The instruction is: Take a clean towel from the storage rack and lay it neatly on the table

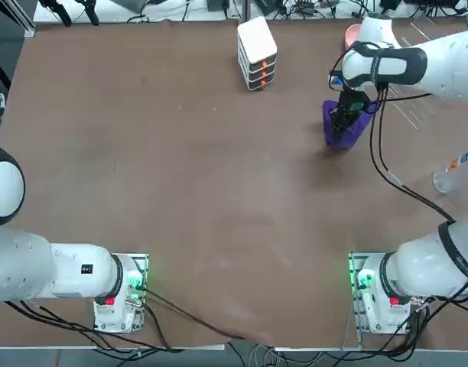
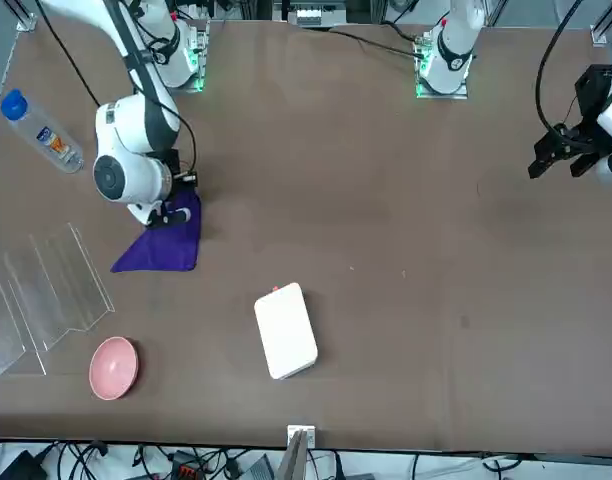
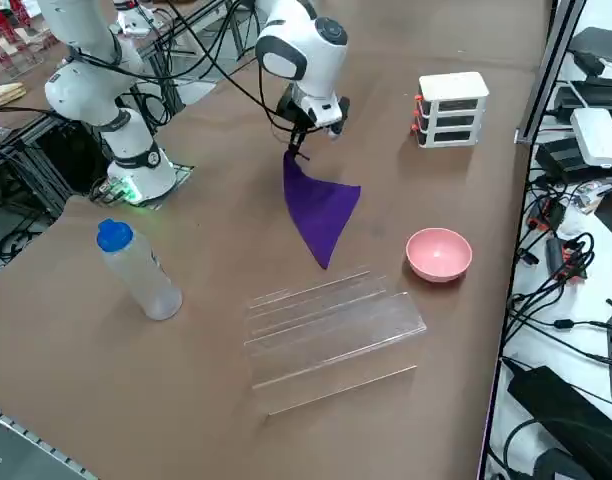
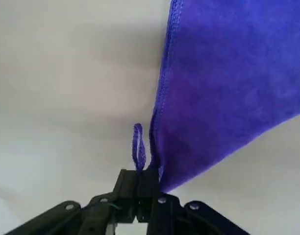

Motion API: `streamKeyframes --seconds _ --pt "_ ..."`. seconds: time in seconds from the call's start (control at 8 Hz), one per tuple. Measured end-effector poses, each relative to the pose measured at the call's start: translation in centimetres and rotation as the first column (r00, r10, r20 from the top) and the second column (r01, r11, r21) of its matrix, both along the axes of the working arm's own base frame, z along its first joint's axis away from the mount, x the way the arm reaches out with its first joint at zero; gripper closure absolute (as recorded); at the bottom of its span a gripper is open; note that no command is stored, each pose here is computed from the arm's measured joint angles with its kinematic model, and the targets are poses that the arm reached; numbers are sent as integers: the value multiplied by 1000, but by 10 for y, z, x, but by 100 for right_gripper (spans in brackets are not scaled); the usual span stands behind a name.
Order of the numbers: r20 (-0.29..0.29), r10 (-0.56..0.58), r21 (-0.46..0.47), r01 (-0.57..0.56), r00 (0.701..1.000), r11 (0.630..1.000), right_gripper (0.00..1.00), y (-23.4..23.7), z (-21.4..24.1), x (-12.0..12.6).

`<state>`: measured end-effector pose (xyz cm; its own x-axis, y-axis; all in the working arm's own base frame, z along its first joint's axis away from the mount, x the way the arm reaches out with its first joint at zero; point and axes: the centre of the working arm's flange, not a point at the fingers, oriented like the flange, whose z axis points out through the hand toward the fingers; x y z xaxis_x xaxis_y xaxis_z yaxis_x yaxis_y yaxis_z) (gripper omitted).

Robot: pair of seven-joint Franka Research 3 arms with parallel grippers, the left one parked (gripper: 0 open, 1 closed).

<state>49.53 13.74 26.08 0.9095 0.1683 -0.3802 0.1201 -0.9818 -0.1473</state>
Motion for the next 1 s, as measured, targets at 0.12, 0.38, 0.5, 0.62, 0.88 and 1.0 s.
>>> streamKeyframes --seconds 0.12,0.38,0.5,0.62,0.88,1.0 --pt "-2 -11 -7 11 1000 1000 97 5 -3 -1" --pt "-2 -17 -11 17 1000 1000 64 9 -7 -2" --pt "-8 -19 -13 19 1000 1000 44 8 -5 -3" --pt "-19 -20 -16 20 1000 1000 26 6 -2 -3" --pt "-7 -33 -18 33 999 999 0 -2 10 2" --pt "28 -49 -15 50 998 999 1 -4 25 11"
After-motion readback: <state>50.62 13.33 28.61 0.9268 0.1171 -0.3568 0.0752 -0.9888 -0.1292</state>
